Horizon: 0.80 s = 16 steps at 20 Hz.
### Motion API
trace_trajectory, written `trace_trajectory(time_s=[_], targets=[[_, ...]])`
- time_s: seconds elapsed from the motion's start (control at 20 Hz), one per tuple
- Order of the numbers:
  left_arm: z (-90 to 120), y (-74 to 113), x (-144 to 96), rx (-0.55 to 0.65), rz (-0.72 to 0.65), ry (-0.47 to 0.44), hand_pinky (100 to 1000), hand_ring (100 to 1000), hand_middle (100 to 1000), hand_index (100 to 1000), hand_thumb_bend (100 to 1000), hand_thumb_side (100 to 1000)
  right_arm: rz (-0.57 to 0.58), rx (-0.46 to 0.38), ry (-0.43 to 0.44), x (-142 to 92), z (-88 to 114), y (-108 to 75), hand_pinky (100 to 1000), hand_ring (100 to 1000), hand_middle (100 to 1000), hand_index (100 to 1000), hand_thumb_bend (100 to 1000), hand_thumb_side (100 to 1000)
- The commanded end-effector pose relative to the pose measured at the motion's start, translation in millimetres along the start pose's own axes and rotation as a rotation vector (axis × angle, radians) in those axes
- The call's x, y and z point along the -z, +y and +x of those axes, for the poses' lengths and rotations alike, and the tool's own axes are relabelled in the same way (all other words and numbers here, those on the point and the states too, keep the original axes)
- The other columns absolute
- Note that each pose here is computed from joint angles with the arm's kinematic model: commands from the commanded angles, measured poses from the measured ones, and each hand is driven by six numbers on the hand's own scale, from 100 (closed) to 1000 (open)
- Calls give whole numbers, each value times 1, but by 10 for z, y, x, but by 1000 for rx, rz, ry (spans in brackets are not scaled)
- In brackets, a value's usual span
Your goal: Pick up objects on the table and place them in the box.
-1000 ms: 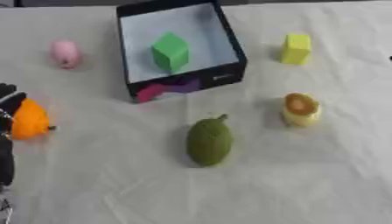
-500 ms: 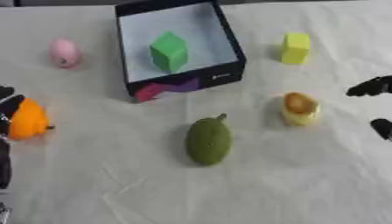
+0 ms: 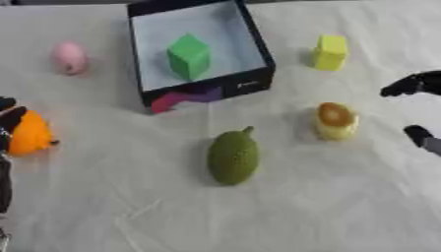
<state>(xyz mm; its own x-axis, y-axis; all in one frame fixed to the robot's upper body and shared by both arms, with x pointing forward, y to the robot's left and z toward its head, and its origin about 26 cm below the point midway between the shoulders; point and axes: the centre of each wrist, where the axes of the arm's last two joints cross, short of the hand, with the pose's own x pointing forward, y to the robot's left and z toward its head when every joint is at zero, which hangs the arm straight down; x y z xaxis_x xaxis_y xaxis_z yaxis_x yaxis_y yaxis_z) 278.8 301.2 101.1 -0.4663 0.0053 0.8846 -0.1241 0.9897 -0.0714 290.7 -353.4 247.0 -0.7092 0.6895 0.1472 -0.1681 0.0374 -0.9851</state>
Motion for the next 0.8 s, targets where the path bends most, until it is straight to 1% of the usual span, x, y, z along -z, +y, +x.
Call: trace_trajectory(time_s=[0.05, 0.2, 0.25, 0.45, 0.55, 0.7, 0.75, 0.8], targets=[[65, 21, 40, 16, -21, -22, 944, 768, 721, 761, 171, 888, -7, -32, 18, 44, -16, -94, 838, 834, 811, 915, 100, 289], [63, 21, 39, 17, -24, -20, 943, 768, 719, 760, 170, 888, 27, -63, 32, 124, -65, -107, 841, 831, 806, 913, 100, 315], [62, 25, 37, 18, -23, -20, 943, 767, 716, 759, 170, 888, 47, -79, 28, 152, -73, -107, 846, 826, 801, 912, 100, 369], [56, 31, 29, 19, -22, -16, 944, 767, 723, 759, 170, 890, 115, -114, 12, 253, -121, -93, 854, 829, 802, 921, 100, 426], [53, 31, 27, 20, -23, -14, 943, 767, 723, 758, 170, 891, 129, -118, 5, 298, -142, -90, 863, 834, 803, 918, 100, 455], [51, 33, 27, 20, -22, -13, 943, 767, 721, 757, 171, 891, 137, -125, -7, 358, -168, -92, 869, 838, 806, 918, 100, 470], [51, 33, 27, 20, -21, -13, 943, 766, 719, 756, 171, 891, 136, -128, -10, 377, -176, -93, 872, 837, 804, 918, 133, 484], [51, 33, 27, 20, -20, -12, 943, 766, 719, 756, 171, 891, 135, -132, -13, 400, -183, -93, 872, 836, 803, 918, 137, 485]])
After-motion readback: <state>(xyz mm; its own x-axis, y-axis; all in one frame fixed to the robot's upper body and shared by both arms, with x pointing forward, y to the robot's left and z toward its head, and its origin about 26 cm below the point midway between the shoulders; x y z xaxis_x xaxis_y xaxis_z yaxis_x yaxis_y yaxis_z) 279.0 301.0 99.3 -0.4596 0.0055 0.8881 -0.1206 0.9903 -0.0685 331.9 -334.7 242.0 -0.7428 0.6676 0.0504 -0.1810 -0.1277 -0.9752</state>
